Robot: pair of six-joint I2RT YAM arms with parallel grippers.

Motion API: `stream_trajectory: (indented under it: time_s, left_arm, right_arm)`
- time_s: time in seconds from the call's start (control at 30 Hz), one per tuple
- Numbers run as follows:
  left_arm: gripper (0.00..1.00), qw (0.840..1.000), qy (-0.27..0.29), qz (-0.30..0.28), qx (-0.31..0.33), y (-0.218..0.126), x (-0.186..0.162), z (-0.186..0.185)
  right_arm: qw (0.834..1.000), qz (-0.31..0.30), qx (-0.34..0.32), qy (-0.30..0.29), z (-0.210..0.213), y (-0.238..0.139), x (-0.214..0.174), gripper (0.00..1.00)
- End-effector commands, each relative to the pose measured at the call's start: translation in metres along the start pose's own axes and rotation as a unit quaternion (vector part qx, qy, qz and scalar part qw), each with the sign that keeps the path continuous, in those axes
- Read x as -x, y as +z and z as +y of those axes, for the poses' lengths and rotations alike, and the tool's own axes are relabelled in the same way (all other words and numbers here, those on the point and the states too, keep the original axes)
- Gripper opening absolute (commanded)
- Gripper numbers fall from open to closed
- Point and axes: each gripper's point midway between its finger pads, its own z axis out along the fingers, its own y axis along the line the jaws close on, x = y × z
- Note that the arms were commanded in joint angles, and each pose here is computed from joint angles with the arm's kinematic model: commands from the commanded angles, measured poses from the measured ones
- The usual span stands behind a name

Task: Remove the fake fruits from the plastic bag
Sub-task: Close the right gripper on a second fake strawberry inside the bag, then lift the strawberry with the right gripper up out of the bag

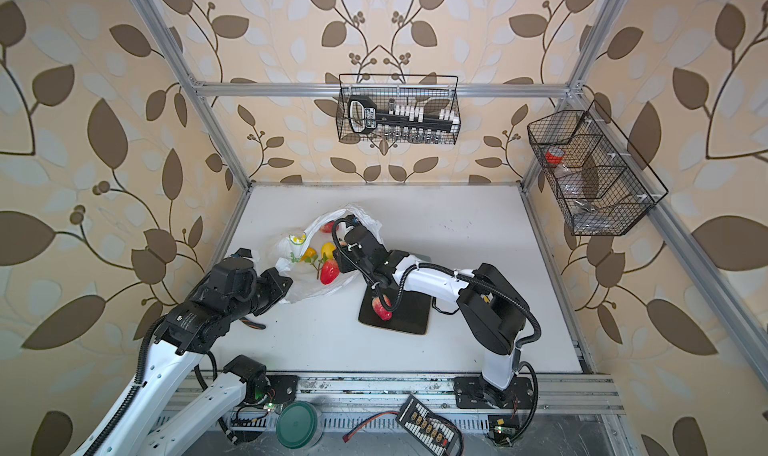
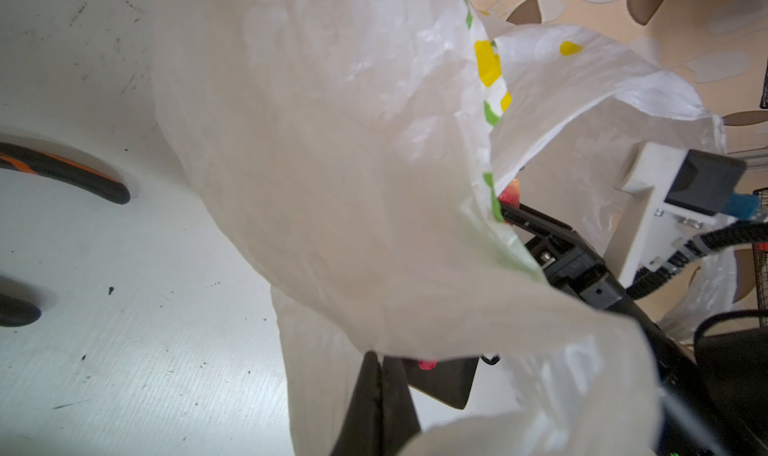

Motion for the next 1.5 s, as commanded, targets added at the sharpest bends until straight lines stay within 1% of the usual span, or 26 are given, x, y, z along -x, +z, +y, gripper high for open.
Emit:
stream_trajectory:
  time_s: [0.0,0.1,0.2,0.43,0.6,0.7,0.77,0.83,0.9,0.97,1.07,1.17,1.23,1.33,1.47]
  left_arm:
    - [0.00,1.000,0.002,-0.009,0.004,0.003,0.002,0.001]
    - [0.00,1.000,0.002,-0.006,0.002,0.004,0.002,0.000]
    - [0.00,1.000,0.002,-0.001,-0.001,0.005,0.000,-0.002]
    - [0.00,1.000,0.006,0.011,0.008,0.004,-0.005,0.003]
    - [0.00,0.999,-0.002,0.022,0.033,0.004,-0.009,0.012]
    - [0.00,0.999,-0.010,0.023,0.040,0.004,-0.010,0.015]
    - [0.00,0.999,-0.012,0.022,0.040,0.004,-0.011,0.016]
    - [0.00,0.999,-0.013,0.022,0.039,0.004,-0.010,0.016]
    - [0.00,0.999,-0.012,0.024,0.038,0.004,-0.011,0.015]
    - [0.00,0.999,-0.011,0.025,0.038,0.005,-0.011,0.014]
    - [0.00,0.999,-0.009,0.025,0.035,0.006,-0.010,0.012]
    - [0.00,0.999,-0.008,0.026,0.033,0.006,-0.010,0.011]
    - [0.00,0.999,-0.007,0.026,0.032,0.006,-0.010,0.011]
    - [0.00,0.999,-0.007,0.028,0.033,0.008,-0.011,0.011]
    - [0.00,0.999,-0.006,0.027,0.031,0.008,-0.010,0.010]
  right_arm:
    - [1.000,-0.003,0.010,-0.018,0.007,-0.020,0.007,0.38]
    - [1.000,-0.013,0.010,-0.024,0.009,-0.028,0.017,0.38]
    - [0.999,-0.026,-0.004,-0.025,0.007,-0.021,0.025,0.38]
    - [0.999,-0.033,-0.032,0.007,0.003,0.039,0.020,0.37]
    - [0.998,-0.018,-0.057,0.014,-0.008,0.083,-0.001,0.37]
    - [0.997,-0.005,-0.069,0.018,-0.017,0.098,-0.015,0.37]
    - [0.997,0.003,-0.076,0.019,-0.021,0.103,-0.024,0.39]
    - [0.997,0.009,-0.079,0.023,-0.024,0.106,-0.028,0.47]
    - [0.997,0.010,-0.072,0.025,-0.021,0.103,-0.026,0.60]
    - [0.998,0.005,-0.064,0.026,-0.016,0.096,-0.019,0.70]
    - [0.998,-0.004,-0.051,0.024,-0.009,0.081,-0.003,0.80]
    - [0.999,-0.001,-0.043,0.022,-0.002,0.061,0.007,0.82]
    - [0.999,0.013,-0.037,0.024,0.001,0.049,0.004,0.80]
    - [0.999,0.025,-0.028,0.015,0.008,0.038,-0.009,0.75]
    - [0.997,0.044,-0.057,-0.016,-0.006,0.042,-0.030,0.66]
